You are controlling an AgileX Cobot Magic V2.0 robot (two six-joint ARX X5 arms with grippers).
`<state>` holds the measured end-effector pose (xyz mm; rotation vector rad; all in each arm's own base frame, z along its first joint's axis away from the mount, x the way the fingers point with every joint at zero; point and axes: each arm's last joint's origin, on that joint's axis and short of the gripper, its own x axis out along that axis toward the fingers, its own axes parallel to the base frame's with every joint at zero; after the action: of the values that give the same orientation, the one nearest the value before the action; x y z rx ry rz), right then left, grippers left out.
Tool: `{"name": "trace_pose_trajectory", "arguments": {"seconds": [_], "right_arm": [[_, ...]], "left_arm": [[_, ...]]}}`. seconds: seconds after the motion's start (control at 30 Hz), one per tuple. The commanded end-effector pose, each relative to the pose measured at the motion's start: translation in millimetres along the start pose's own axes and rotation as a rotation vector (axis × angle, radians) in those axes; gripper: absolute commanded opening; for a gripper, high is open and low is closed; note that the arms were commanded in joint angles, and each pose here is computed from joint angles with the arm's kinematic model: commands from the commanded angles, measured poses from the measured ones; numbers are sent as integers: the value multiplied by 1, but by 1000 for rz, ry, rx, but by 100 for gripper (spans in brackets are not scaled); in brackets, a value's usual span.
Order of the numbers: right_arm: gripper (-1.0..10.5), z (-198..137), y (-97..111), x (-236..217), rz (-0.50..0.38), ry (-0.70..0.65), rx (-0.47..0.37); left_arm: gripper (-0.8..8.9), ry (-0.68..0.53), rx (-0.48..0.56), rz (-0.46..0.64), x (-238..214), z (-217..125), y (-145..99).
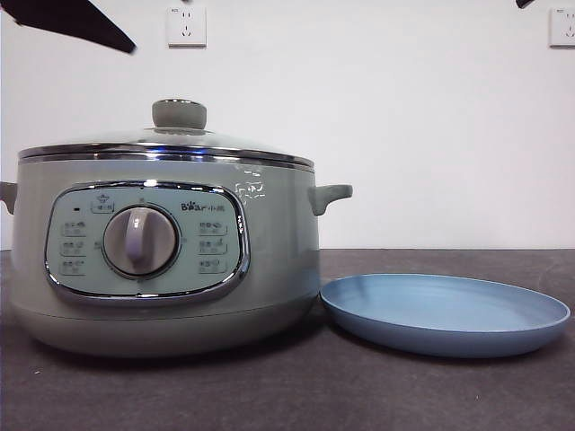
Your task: Take the pumpkin out from the steamer,put the pumpkin in the blue plate,close the lid
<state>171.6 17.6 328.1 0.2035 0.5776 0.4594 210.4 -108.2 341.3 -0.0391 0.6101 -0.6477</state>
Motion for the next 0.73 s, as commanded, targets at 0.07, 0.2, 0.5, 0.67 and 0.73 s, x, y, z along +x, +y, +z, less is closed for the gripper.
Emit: {"name": "trace_pose_trajectory", "arguments": {"seconds": [0.07, 0.2, 0.5, 0.67, 0.73], "right_arm": [[409, -1, 1, 0, 1, 14, 2], [409, -3, 0, 0, -1, 33, 11], [409, -4, 0, 0, -2, 44, 16], [409, -4, 0, 0, -2, 46, 17], [409, -4, 0, 0, -2, 46, 17]], "left_arm": [[436, 56, 84, 49, 23, 6, -4], [436, 110, 105, 69, 44, 6, -1], [436, 212, 134, 70, 68, -5, -1], [435, 213, 143, 94, 70, -5, -1], [350, 214, 143, 94, 70, -5, -1]]}}
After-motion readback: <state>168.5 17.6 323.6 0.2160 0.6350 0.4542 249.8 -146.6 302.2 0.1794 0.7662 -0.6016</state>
